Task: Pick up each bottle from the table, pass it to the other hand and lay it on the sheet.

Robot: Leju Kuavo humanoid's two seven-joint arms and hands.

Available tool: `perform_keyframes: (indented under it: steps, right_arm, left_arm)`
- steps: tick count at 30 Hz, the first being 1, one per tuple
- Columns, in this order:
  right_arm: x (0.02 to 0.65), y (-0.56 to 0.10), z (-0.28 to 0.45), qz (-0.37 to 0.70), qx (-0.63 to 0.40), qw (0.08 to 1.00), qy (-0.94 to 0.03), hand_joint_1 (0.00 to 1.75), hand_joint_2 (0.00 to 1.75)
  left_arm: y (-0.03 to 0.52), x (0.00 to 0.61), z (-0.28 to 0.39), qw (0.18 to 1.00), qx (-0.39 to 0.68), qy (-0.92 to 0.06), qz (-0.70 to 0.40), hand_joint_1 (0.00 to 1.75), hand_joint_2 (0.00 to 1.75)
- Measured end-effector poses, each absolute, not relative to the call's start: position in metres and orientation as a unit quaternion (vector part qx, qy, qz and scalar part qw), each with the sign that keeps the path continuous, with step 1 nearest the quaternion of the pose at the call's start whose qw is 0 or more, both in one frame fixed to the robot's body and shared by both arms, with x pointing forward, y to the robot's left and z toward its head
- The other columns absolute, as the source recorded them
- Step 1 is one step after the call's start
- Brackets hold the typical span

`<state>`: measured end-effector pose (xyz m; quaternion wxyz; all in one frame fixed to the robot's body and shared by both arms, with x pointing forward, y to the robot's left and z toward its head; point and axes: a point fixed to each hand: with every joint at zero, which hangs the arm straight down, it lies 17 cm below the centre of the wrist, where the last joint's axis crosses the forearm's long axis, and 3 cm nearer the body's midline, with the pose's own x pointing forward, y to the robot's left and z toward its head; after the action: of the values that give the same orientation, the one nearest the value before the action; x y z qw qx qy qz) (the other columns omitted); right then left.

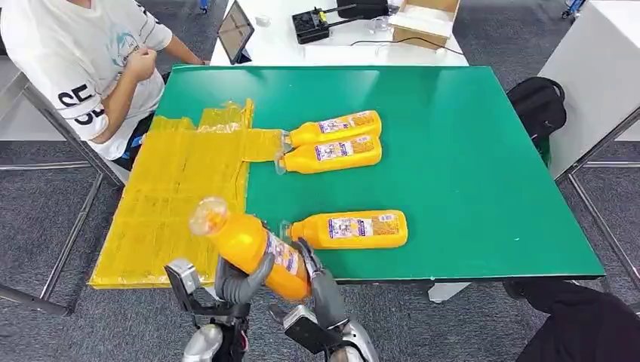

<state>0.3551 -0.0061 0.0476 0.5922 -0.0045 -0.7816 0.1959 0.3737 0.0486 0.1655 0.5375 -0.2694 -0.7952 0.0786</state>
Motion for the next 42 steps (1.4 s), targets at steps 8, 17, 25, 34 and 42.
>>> perform_keyframes:
  steps: [8,17,25,34,42]
  right_arm:
    - [0.36,0.004,0.108,0.163,0.062,0.546,-0.819,0.0,0.0]
    - [0.361,0.004,0.11,0.163,0.064,0.545,-0.82,0.0,0.0]
    - [0.366,0.003,0.138,0.148,0.075,0.522,-0.837,0.0,0.0]
    - [0.382,-0.034,0.193,0.023,0.057,0.499,-0.865,0.0,0.0]
    - [0.383,-0.033,0.196,0.02,0.062,0.498,-0.865,0.0,0.0]
  left_arm:
    - [0.107,0.425,0.227,0.476,-0.119,-0.866,0.093,1.75,1.75]
    - [0.109,0.427,0.229,0.475,-0.114,-0.868,0.093,1.75,1.75]
    - [0.148,0.453,0.266,0.437,-0.028,-0.893,0.105,1.75,1.75]
    - [0.245,0.567,0.162,0.415,0.529,-0.643,-0.368,1.75,1.75]
    - [0.241,0.564,0.095,0.432,0.492,-0.589,-0.473,1.75,1.75]
